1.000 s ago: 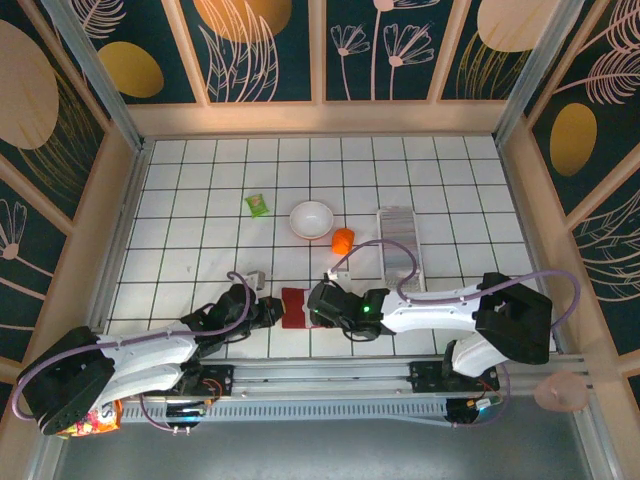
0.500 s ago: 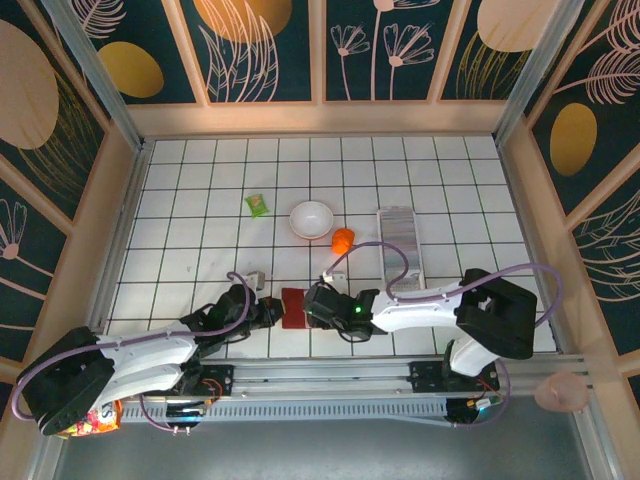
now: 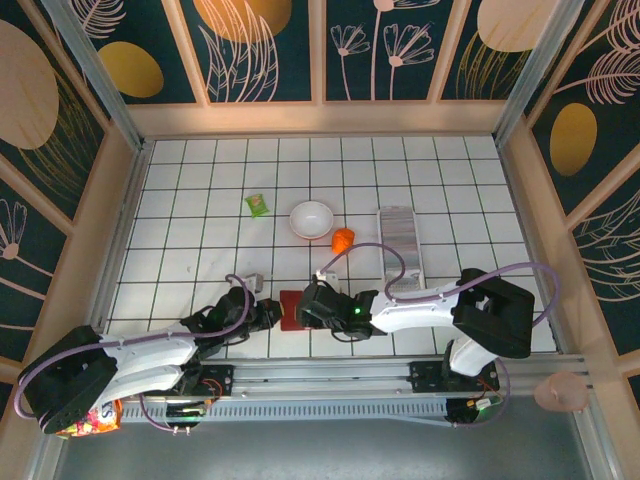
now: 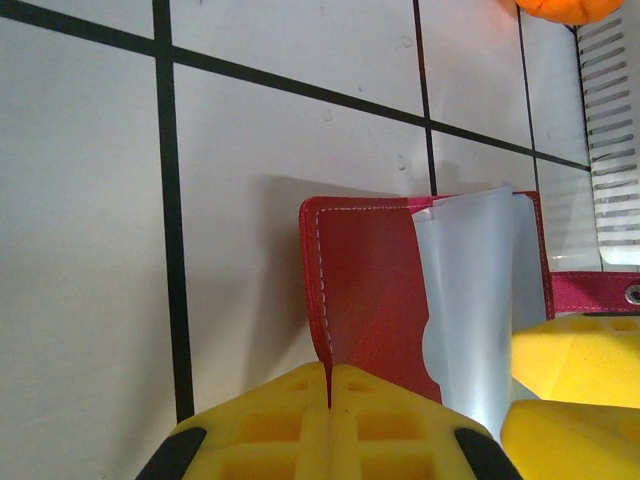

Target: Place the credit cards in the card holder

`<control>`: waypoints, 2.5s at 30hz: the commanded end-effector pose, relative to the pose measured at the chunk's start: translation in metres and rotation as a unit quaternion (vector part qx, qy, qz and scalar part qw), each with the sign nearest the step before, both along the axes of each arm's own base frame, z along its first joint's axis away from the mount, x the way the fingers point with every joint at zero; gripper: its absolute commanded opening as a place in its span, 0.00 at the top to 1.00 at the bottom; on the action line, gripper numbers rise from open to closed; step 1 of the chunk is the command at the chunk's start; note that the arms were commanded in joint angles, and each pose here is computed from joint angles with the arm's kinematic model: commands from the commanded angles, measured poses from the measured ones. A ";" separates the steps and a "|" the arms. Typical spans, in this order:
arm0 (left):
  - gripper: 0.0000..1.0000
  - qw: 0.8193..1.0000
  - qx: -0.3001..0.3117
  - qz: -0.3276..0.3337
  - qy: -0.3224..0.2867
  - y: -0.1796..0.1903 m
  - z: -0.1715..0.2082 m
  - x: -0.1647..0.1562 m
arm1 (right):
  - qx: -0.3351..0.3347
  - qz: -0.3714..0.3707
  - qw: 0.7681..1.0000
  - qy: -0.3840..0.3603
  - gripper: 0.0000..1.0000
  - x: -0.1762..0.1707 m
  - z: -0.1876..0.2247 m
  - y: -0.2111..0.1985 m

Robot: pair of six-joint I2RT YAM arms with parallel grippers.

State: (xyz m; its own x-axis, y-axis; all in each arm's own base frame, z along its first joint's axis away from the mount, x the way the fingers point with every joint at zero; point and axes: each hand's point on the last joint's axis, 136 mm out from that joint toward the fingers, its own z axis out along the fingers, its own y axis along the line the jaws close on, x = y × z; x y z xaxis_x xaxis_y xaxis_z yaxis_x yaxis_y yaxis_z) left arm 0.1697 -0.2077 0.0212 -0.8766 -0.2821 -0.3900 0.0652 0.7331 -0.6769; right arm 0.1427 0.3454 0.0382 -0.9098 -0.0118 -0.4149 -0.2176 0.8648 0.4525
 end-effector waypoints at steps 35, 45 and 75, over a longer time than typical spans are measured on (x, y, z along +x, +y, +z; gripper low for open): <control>0.47 0.995 0.041 0.092 -0.019 0.044 0.000 0.006 | 0.154 0.019 0.987 0.041 0.50 -0.013 0.006 0.049; 0.56 0.971 0.098 0.216 -0.042 0.095 0.012 0.018 | 0.201 0.029 0.979 0.033 0.50 -0.011 0.023 0.065; 0.36 0.993 0.022 0.090 -0.068 0.032 0.067 0.023 | 0.155 0.084 0.958 -0.228 0.44 0.096 0.166 0.001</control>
